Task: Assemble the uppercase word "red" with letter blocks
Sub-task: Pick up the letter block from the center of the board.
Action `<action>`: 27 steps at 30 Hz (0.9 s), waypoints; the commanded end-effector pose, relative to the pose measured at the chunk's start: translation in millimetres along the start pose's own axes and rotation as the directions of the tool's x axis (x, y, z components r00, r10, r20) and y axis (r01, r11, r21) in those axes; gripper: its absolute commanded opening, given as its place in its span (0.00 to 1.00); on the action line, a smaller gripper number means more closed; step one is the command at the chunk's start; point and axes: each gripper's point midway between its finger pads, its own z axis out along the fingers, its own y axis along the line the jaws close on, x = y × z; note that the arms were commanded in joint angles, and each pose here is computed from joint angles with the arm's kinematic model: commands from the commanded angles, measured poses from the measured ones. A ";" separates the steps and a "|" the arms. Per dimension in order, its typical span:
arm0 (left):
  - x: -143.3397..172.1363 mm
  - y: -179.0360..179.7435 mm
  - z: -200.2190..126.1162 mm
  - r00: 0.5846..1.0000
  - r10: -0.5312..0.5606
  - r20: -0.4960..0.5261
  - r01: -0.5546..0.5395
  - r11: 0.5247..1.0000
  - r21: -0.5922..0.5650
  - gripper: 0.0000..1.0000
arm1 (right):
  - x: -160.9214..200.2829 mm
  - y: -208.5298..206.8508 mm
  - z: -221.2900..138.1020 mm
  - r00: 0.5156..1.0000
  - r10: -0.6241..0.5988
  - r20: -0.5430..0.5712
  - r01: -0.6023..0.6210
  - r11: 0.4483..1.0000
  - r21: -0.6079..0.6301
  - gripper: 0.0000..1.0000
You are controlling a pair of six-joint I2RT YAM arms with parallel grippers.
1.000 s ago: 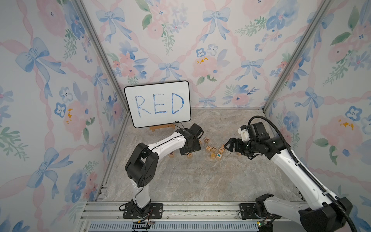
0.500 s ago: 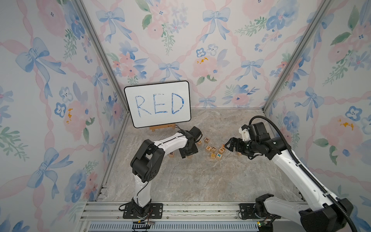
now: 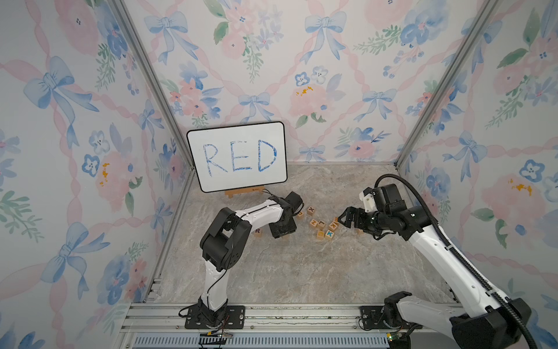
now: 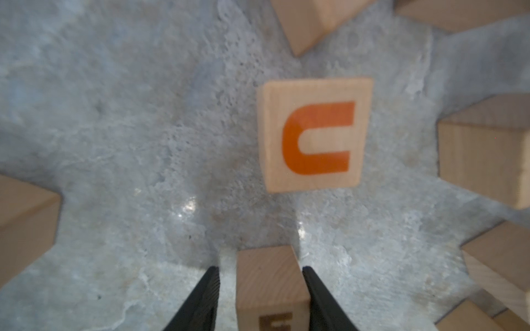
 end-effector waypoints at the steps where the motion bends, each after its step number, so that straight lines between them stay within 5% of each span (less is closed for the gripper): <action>1: -3.9 1.4 3.0 0.999 0.048 0.015 -0.048 0.998 -0.030 0.41 | -0.3 -8.3 1.4 1.000 0.006 0.010 -0.007 1.000 0.024 0.97; 9: -8.0 0.2 -1.0 0.987 0.155 0.032 -0.154 0.987 -0.033 0.28 | 0.2 -8.0 0.6 1.000 0.005 0.011 -0.005 1.000 0.019 0.97; 16: -9.8 8.0 -10.9 0.936 0.349 0.038 -0.347 0.937 -0.041 0.24 | 1.2 -7.1 -0.1 1.000 0.007 0.009 -0.007 1.000 0.012 0.97; 27: -22.2 40.2 -18.6 0.925 0.379 0.024 -0.377 0.923 -0.072 0.23 | 0.4 -2.3 6.4 1.000 0.012 -0.009 -0.012 1.000 -0.001 0.97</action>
